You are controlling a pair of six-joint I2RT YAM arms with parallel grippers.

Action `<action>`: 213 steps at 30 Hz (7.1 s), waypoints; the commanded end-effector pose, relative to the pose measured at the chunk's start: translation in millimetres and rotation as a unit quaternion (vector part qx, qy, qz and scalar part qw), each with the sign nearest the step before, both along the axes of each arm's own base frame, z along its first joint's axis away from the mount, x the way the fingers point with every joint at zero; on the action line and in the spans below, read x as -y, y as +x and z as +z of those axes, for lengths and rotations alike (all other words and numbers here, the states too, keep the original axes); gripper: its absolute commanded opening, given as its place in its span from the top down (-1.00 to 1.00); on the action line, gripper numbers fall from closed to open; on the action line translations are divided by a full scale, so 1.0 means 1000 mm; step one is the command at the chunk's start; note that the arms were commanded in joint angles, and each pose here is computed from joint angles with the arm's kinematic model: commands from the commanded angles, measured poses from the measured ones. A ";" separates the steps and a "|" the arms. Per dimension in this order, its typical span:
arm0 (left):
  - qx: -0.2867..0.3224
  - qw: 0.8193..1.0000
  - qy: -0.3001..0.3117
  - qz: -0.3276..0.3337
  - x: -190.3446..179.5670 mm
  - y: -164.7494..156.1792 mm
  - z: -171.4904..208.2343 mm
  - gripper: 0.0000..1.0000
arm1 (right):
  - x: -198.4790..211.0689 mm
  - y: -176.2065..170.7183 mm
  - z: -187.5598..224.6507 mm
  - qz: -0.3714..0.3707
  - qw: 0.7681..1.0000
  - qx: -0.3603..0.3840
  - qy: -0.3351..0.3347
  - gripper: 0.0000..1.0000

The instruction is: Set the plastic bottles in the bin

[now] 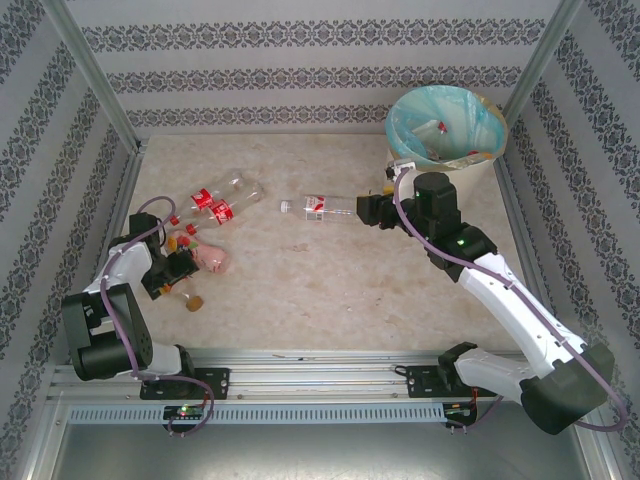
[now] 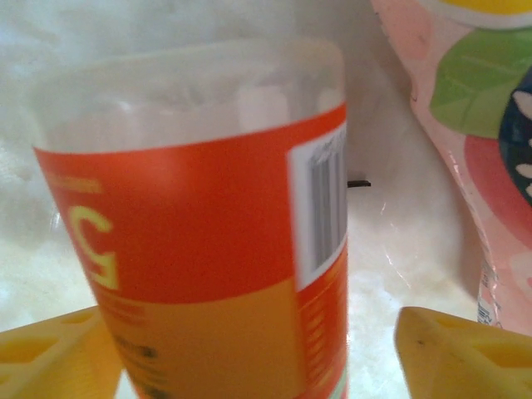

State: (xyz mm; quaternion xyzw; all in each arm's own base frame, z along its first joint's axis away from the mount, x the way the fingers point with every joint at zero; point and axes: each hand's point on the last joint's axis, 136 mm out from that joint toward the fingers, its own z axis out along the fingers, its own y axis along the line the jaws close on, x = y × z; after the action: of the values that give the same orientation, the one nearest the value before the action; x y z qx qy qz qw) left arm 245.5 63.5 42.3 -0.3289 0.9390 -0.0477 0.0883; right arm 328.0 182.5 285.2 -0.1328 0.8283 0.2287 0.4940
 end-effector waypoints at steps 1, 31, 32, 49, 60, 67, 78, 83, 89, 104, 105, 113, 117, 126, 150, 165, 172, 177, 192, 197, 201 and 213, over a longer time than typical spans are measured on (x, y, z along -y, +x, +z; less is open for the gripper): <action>-0.015 1.000 -0.002 -0.010 0.004 -0.008 -0.003 -0.53 | 0.002 0.000 0.007 -0.003 1.000 0.008 0.017 -0.38; 0.185 0.973 0.136 0.015 -0.025 0.000 0.095 0.66 | 0.009 -0.026 0.023 -0.008 0.999 0.019 0.031 -0.40; 0.201 0.969 0.144 0.018 -0.026 0.000 0.105 0.73 | 0.010 -0.030 0.025 -0.009 0.999 0.021 0.032 -0.40; 0.421 0.895 0.130 -0.073 0.056 0.061 0.259 1.00 | 0.025 -0.072 0.099 0.001 0.990 0.097 0.099 -0.48; 0.555 0.740 0.034 -0.378 0.244 0.048 0.289 1.00 | -0.034 -0.108 0.146 0.174 0.953 0.054 0.243 -0.41; 0.599 0.619 -0.054 -0.506 0.314 0.002 0.291 1.00 | -0.075 -0.137 0.151 0.275 0.933 0.087 0.215 -0.51; 0.627 0.550 -0.072 -0.547 0.343 -0.031 0.311 1.00 | -0.108 -0.134 0.144 0.291 0.939 0.140 0.120 -0.90; 0.630 0.543 -0.072 -0.550 0.345 -0.037 0.315 1.00 | -0.114 -0.128 0.136 0.288 0.942 0.143 0.097 -0.91; 0.637 0.546 -0.075 -0.539 0.346 -0.037 0.321 1.00 | -0.127 -0.124 0.124 0.296 0.944 0.123 0.079 -0.91; 0.650 0.556 -0.047 -0.516 0.345 -0.024 0.328 0.97 | -0.136 -0.125 0.121 0.314 0.940 0.111 0.080 -0.08; 0.649 0.561 -0.044 -0.512 0.344 -0.022 0.327 0.91 | -0.134 -0.124 0.122 0.309 0.941 0.115 0.078 -0.05; 0.646 0.594 -0.018 -0.479 0.333 -0.008 0.329 -0.59 | -0.093 -0.092 0.152 0.204 0.965 0.166 0.003 -0.01; 0.642 0.611 0.000 -0.463 0.326 -0.001 0.332 -0.63 | -0.050 -0.051 0.179 0.114 0.977 0.180 -0.019 -0.01; 0.618 0.620 -0.008 -0.484 0.344 0.009 0.331 -0.64 | 0.056 0.076 0.230 -0.101 0.958 0.264 -0.054 0.08; 0.569 0.647 0.071 -0.502 0.359 0.048 0.289 -0.66 | 0.163 0.233 0.085 -0.232 0.953 0.114 -0.155 -0.07; 0.561 0.640 0.107 -0.515 0.356 0.053 0.275 -0.70 | 0.146 0.269 0.040 -0.176 0.977 0.082 -0.084 -0.27; 0.560 0.631 0.115 -0.525 0.360 0.056 0.266 -0.79 | 0.155 0.269 -0.019 -0.164 0.984 0.008 -0.070 -0.35; 0.563 0.625 0.119 -0.527 0.366 0.060 0.270 -0.78 | 0.161 0.261 0.015 -0.183 0.979 0.044 -0.074 -0.10; 0.558 0.641 0.103 -0.516 0.366 0.061 0.259 -0.78 | 0.190 0.221 0.084 -0.240 0.955 0.095 -0.149 -0.18; 0.557 0.646 0.099 -0.513 0.365 0.060 0.255 -0.78 | 0.196 0.211 0.065 -0.242 0.956 0.075 -0.147 -0.25; 0.555 0.648 0.095 -0.514 0.366 0.059 0.254 -0.79 | 0.196 0.209 0.062 -0.243 0.958 0.065 -0.139 -0.59; 0.555 0.652 0.089 -0.509 0.368 0.062 0.253 -0.78 | 0.200 0.209 0.058 -0.248 0.955 0.055 -0.152 -0.46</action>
State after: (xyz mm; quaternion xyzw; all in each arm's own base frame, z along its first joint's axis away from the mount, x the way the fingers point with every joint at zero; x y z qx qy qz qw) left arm 303.2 -302.8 289.2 0.3129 0.7398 -0.1651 0.5722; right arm 537.6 -7.3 339.7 -0.0179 0.8316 -0.0227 0.5547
